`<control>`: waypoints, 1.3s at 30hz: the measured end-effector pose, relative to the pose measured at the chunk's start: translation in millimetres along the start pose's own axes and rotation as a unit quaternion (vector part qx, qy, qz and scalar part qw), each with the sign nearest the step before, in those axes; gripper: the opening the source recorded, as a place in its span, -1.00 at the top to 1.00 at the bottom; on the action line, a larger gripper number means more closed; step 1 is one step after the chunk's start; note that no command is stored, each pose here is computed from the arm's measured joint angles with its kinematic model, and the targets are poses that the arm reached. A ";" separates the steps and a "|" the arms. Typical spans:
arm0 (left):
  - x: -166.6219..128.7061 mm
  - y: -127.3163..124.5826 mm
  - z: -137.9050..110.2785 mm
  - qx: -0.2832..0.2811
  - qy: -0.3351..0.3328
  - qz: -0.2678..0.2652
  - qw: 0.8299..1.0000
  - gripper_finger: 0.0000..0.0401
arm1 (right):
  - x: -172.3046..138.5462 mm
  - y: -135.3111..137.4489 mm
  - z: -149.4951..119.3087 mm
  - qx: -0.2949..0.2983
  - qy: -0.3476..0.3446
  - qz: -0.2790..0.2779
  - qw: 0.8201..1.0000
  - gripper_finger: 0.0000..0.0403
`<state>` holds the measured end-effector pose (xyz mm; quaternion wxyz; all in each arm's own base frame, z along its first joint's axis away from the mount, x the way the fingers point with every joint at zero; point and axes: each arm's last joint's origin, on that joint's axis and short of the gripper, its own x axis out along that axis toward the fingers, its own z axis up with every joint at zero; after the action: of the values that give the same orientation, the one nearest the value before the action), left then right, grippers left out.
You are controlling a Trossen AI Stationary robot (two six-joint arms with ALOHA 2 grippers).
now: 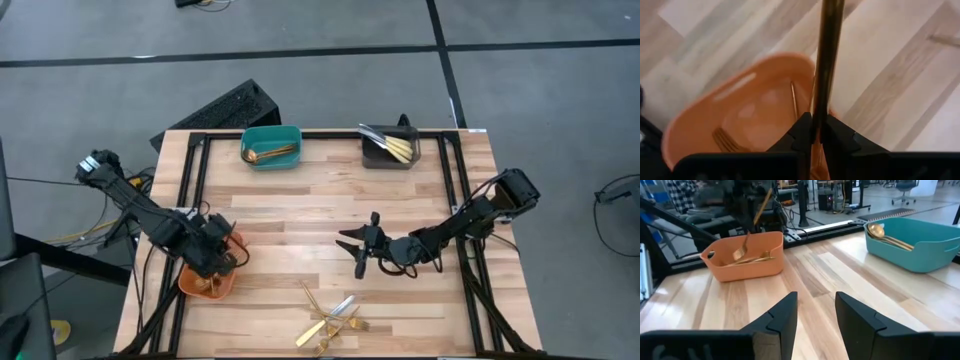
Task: Sort silverware by color (type)
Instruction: Put the gold fork into the orange bin
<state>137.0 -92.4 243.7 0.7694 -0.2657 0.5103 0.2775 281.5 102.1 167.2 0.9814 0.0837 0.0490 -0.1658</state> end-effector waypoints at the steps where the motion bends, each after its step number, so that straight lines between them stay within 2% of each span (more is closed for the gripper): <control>1: 3.9 0.0 -2.0 0.001 0.009 -0.001 1.000 0.90 | 0.0 0.0 0.0 0.001 0.000 0.000 1.000 0.21; 5: 14.5 -0.5 -6.8 0.003 0.031 0.003 0.999 0.82 | 0.0 0.3 -0.2 0.008 0.002 0.005 1.000 0.21; 9: 14.3 -0.9 -6.6 0.000 0.031 0.000 1.000 0.59 | 0.0 1.3 -4.3 0.024 0.029 0.037 0.999 0.21; 11: 14.0 -0.2 -6.4 0.000 0.029 0.001 1.000 0.45 | -0.8 2.7 -10.6 0.024 0.071 0.083 0.994 0.21; 14: 13.7 -0.2 -5.2 0.000 0.011 0.003 1.000 0.28 | -3.1 7.8 -20.8 0.005 0.160 0.158 0.974 0.21; 18: 5.4 -8.2 2.7 0.006 -0.059 -0.022 0.998 0.16 | -7.2 25.9 -21.8 -0.030 0.267 0.165 0.949 0.21; 22: -2.4 -31.8 12.5 0.071 -0.157 -0.108 0.979 0.14 | -10.3 48.9 -5.2 -0.066 0.305 0.170 0.935 0.21; 26: -4.9 -64.2 18.1 0.168 -0.204 -0.204 0.943 0.15 | -14.0 63.9 7.6 -0.087 0.335 0.212 0.914 0.21; 28: -2.1 -78.0 18.3 0.214 -0.220 -0.231 0.923 0.16 | -18.1 69.9 9.1 -0.096 0.341 0.244 0.903 0.23; 30: 5.6 -90.7 16.9 0.251 -0.230 -0.238 0.910 0.17 | -21.4 72.0 7.8 -0.113 0.343 0.256 0.897 0.27; 32: 17.1 -99.3 14.4 0.281 -0.233 -0.225 0.904 0.17 | -23.8 72.9 6.4 -0.127 0.346 0.266 0.891 0.32; 36: 42.3 -110.4 13.8 0.297 -0.233 -0.187 0.907 0.17 | -19.3 71.4 -0.3 -0.136 0.360 0.277 0.881 0.41; 39: 61.2 -115.7 14.0 0.304 -0.215 -0.171 0.912 0.17 | -15.5 70.7 -18.1 -0.157 0.393 0.303 0.854 0.43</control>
<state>246.7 -154.7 205.9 0.9398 -0.0364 0.3390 0.0237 289.3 176.1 161.9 0.8819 -0.0023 0.4284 0.1968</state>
